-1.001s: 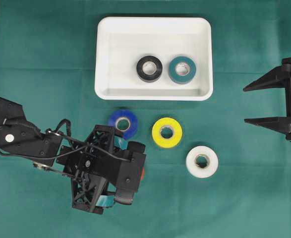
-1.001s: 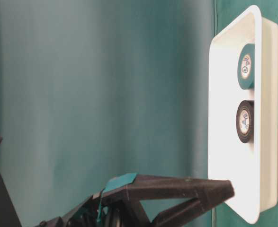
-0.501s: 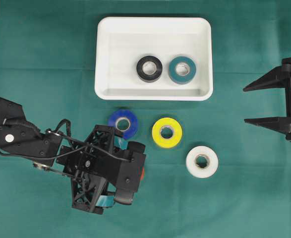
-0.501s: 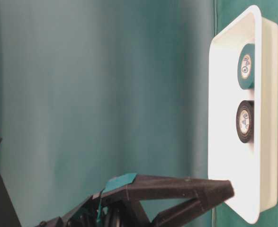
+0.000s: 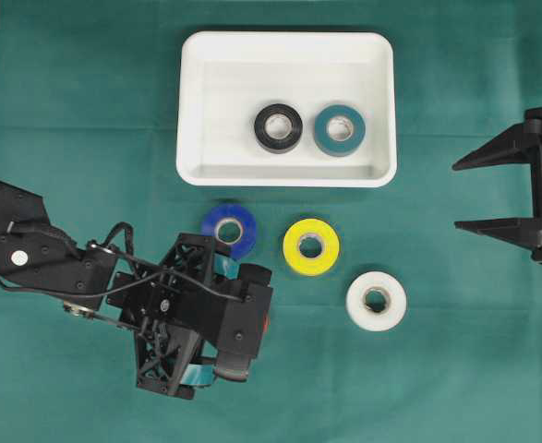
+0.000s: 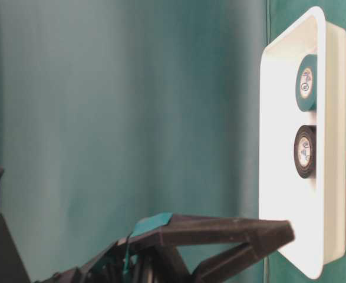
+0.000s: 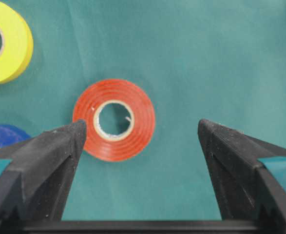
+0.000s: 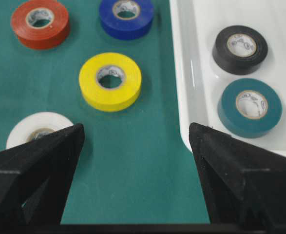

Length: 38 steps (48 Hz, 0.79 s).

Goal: Pick up the tape from a random location and place it into the white case.
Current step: 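Lower the left gripper into the red roll's hole and close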

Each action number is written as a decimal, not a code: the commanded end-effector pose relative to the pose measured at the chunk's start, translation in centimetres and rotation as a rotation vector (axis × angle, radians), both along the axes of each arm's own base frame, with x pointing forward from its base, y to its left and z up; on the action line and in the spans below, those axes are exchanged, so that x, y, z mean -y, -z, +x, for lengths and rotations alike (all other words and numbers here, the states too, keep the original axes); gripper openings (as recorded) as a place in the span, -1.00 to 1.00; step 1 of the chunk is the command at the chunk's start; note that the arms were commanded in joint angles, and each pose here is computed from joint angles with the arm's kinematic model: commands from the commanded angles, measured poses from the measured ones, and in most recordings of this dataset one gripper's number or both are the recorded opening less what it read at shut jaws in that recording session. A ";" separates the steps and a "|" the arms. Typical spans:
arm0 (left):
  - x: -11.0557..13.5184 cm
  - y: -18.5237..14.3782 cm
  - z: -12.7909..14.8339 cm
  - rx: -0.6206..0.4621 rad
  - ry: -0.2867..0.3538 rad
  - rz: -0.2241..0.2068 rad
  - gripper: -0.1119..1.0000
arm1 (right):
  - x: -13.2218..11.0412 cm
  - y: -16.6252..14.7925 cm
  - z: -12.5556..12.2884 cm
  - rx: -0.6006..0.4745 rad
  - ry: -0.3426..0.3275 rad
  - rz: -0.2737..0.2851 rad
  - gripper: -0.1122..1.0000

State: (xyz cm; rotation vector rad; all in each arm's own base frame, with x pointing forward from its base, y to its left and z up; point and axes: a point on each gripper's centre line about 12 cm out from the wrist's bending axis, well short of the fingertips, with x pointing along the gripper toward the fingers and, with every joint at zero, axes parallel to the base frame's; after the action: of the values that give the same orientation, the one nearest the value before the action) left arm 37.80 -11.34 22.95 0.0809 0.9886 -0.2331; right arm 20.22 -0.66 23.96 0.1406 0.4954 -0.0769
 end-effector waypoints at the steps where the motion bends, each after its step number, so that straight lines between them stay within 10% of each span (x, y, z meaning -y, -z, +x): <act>1: 0.3 -0.6 0.5 0.034 0.004 -0.008 0.81 | 0.0 -1.0 0.4 0.026 0.000 0.001 0.67; 38: 1.1 7.9 0.8 -0.045 0.022 0.016 0.81 | 0.0 -0.3 0.8 0.002 -0.001 0.000 0.67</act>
State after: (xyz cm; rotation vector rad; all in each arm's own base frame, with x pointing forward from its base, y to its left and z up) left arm 38.47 -12.18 14.96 0.0972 1.0474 -0.2404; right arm 20.63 -0.67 23.36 0.1387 0.5245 -0.0786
